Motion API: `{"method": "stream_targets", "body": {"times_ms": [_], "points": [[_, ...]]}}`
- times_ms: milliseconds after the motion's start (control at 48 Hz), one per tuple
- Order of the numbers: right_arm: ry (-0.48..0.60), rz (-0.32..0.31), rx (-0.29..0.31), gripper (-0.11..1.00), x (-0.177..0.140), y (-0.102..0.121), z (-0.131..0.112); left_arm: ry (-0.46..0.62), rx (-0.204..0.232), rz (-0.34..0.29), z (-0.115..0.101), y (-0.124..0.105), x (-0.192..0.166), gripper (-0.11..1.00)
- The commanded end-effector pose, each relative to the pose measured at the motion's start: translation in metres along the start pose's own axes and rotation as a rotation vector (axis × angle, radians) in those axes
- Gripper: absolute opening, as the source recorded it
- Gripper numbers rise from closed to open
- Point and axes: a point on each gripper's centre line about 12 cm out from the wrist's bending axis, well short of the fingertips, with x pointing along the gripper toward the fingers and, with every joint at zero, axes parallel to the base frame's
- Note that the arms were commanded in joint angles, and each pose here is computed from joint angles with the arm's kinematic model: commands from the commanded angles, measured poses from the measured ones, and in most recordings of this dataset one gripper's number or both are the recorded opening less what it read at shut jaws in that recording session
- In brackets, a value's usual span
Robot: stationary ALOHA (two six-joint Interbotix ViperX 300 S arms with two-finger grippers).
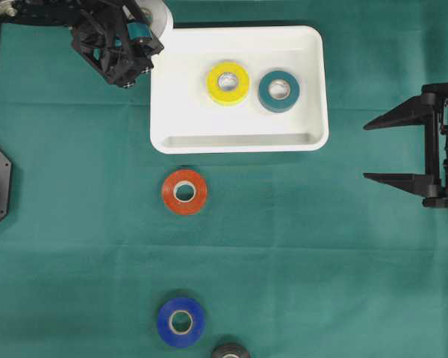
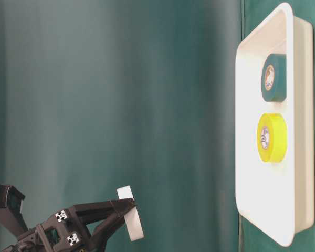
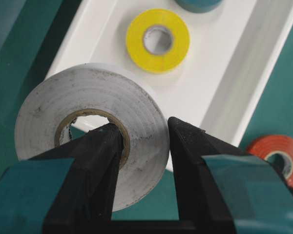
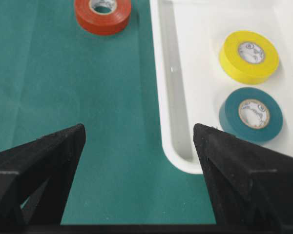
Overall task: Pick up the tape from a random location and place it into the white case.
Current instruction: 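Lower the white roll into the tray left of the yellow roll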
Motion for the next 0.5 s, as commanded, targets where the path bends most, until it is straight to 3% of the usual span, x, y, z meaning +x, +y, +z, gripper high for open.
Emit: {"method": "stream_targets", "body": {"times_ms": [0, 208, 479], "points": [[-0.026, 0.001, -0.001, 0.86, -0.001, 0.0, 0.01, -0.037, -0.003, -0.002, 0.007, 0.0, -0.008, 0.25], [-0.026, 0.001, -0.001, 0.86, -0.001, 0.0, 0.01, -0.035, -0.003, -0.003, 0.003, 0.0, 0.008, 0.25], [-0.015, 0.0, -0.001, 0.86, 0.002, 0.0, 0.008, -0.001, -0.001, -0.004, -0.012, 0.0, 0.057, 0.25]]}}
